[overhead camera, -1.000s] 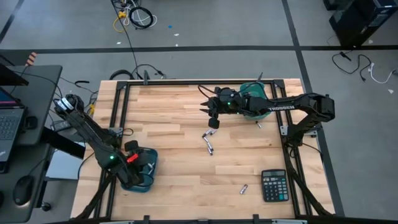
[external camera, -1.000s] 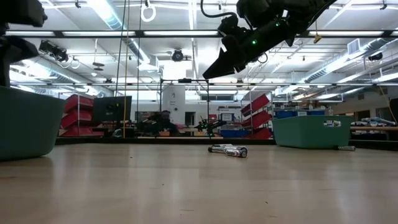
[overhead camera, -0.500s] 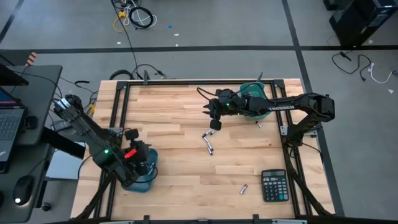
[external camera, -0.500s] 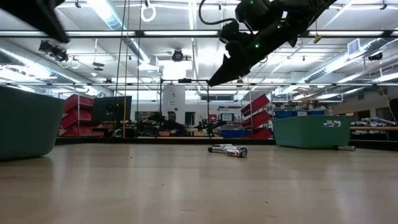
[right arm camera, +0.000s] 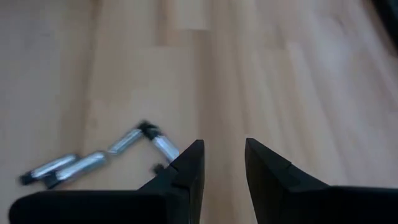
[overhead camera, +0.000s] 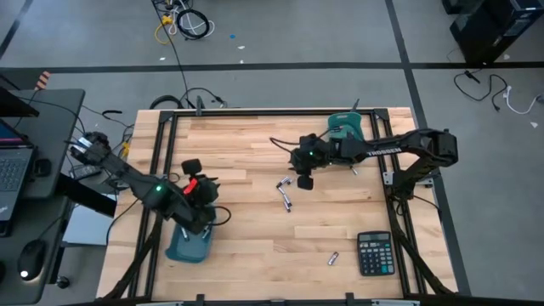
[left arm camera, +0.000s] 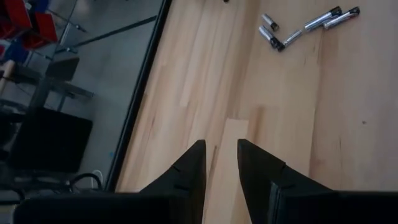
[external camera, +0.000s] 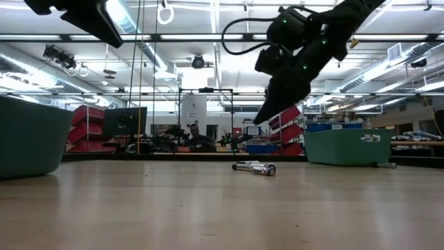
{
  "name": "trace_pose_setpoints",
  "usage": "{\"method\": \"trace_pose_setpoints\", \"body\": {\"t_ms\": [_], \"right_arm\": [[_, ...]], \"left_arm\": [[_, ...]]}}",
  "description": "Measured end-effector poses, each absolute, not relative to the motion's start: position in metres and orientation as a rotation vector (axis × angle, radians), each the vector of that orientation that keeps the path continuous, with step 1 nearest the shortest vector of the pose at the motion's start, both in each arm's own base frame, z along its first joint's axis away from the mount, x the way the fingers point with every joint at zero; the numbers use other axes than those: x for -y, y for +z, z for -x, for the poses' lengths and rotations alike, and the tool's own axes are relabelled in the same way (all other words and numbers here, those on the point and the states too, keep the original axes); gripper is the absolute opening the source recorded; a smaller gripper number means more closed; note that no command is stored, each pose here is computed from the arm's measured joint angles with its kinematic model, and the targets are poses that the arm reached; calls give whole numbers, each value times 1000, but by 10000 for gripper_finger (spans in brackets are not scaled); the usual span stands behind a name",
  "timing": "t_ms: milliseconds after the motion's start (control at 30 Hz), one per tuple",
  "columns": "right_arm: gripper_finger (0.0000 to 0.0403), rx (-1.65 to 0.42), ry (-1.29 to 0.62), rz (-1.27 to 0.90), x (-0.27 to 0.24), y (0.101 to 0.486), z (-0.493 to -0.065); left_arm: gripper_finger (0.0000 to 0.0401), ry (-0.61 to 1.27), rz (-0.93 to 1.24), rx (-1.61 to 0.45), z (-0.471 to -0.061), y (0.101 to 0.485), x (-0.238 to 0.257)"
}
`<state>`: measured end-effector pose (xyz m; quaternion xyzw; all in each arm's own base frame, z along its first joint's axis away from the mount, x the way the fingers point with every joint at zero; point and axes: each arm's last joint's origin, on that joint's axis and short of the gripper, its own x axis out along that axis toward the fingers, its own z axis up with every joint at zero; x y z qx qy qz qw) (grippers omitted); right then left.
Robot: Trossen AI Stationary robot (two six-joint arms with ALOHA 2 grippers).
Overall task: Sort batteries
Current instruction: Put the silver battery into the blue bin
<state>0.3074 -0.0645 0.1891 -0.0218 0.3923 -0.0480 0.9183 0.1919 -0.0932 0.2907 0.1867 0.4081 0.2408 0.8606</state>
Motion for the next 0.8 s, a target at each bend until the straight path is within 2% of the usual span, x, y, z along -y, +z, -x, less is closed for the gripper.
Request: {"method": "trace_pose_setpoints", "body": {"t_ms": [267, 533, 800], "right_arm": [[122, -715, -67, 52, 49, 176, -306], [138, -618, -98, 65, 45, 159, -310], [138, -737, -161, 95, 46, 124, -314]], "left_arm": [[92, 537, -332, -807, -205, 294, 85], [92, 597, -399, -760, -215, 290, 75], [92, 556, -508, -712, -232, 270, 69]]}}
